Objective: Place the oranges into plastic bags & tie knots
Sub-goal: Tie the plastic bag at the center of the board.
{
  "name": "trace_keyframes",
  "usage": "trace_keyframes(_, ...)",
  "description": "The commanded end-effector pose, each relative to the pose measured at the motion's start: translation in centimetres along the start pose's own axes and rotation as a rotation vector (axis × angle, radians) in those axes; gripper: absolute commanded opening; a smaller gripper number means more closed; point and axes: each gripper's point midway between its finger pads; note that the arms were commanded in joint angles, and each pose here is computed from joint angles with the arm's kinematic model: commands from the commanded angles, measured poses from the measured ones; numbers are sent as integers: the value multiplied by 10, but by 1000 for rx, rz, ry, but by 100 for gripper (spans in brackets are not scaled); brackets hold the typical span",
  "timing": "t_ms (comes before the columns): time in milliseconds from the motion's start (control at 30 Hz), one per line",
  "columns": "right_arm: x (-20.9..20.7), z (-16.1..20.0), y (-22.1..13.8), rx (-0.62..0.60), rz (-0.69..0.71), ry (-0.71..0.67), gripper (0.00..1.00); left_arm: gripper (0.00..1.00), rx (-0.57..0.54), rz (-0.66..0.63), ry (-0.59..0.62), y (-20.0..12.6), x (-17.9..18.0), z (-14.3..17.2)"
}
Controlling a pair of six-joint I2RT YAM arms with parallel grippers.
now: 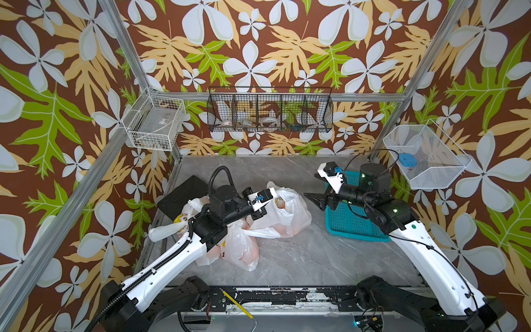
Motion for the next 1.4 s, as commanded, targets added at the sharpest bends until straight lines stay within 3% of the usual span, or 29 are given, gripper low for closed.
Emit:
trace_keyframes(0, -7, -24, 4, -66, -52, 16, 88, 0, -24, 7, 34, 1, 0, -7)
trace_keyframes(167, -1, -34, 30, -78, -162, 21, 89, 0, -17, 11, 55, 3, -1, -4)
trace_keyframes(433, 44, -4, 67, -12, -291, 15, 92, 0, -5, 12, 67, 5, 0, -2)
trace_keyframes(700, 50, 21, 92, 60, -270, 14, 92, 0, -6, 29, 68, 5, -2, -5)
trace_keyframes(1367, 46, 41, 133, 88, -268, 31, 51, 0, -17, 41, 38, 3, -4, -9)
Point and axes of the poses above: each gripper's point midway between its finger pads, its own y axis out along the fingers, its own x axis along the line the jaws close on, z = x × y, and after that the axes turned 13 degrees about -y, right-handed
